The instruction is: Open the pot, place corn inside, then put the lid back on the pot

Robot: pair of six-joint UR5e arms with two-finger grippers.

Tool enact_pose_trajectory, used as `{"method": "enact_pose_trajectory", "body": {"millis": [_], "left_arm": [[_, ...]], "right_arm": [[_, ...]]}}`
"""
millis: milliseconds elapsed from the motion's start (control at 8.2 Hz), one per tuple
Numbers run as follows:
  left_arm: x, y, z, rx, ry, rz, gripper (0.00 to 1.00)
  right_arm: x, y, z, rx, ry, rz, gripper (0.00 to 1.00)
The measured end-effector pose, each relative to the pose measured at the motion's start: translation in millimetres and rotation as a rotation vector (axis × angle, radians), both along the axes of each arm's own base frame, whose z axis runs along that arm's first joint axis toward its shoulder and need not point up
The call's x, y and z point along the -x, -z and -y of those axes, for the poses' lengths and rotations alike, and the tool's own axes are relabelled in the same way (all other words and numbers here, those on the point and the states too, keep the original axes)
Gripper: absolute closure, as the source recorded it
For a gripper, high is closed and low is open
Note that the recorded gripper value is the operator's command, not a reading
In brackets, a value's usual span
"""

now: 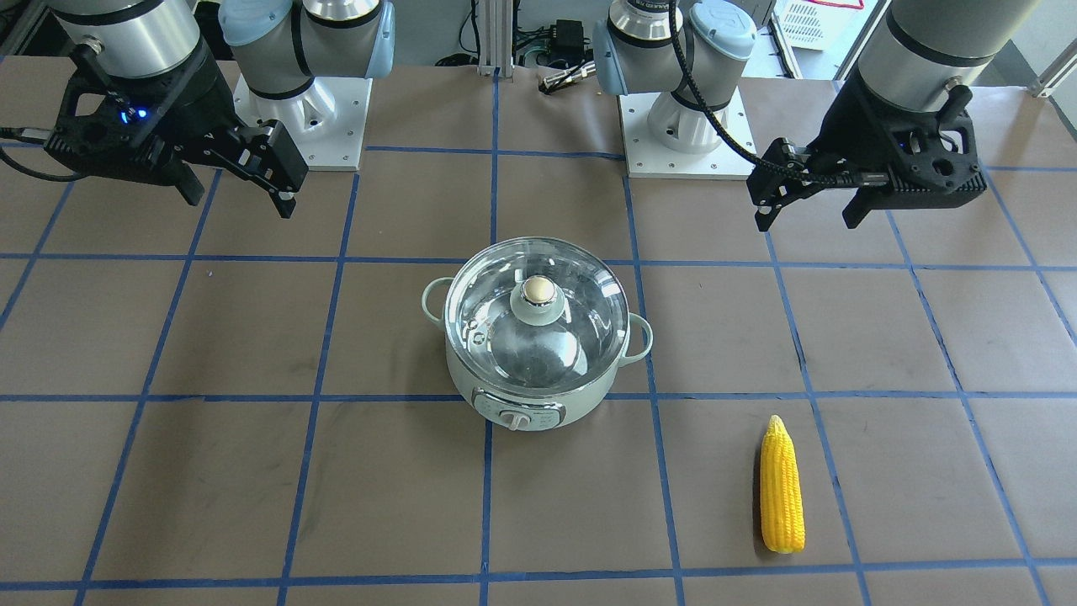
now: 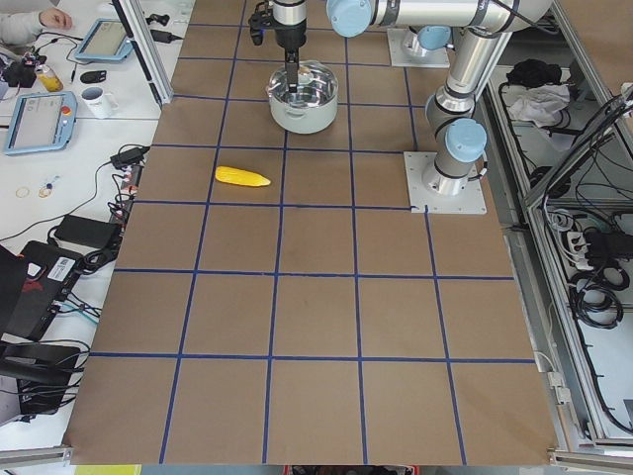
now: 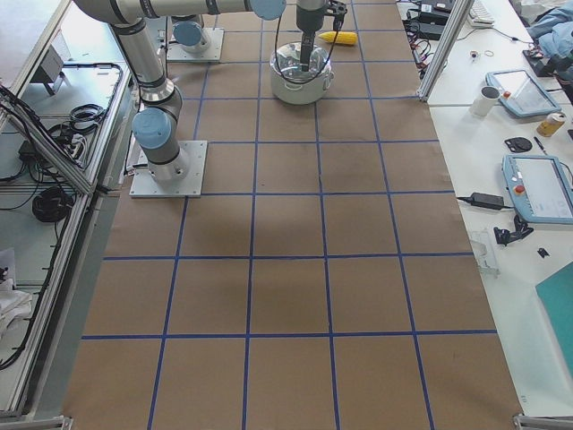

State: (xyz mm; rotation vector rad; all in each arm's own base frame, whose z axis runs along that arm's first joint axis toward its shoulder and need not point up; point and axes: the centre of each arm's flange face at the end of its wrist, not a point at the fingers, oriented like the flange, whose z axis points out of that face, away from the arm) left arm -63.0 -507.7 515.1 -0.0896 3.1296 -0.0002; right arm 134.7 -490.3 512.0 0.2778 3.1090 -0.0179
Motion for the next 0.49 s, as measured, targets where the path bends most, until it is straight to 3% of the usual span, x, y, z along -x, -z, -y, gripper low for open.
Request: {"method": "enact_pose_trajectory", "body": {"millis": [488], "left_arm": [[-1.3, 1.2, 1.9, -0.001, 0.011, 0.001, 0.00]], "right_arm": [[0.0, 0.1, 0.0, 0.000, 0.000, 0.000, 0.00]]}}
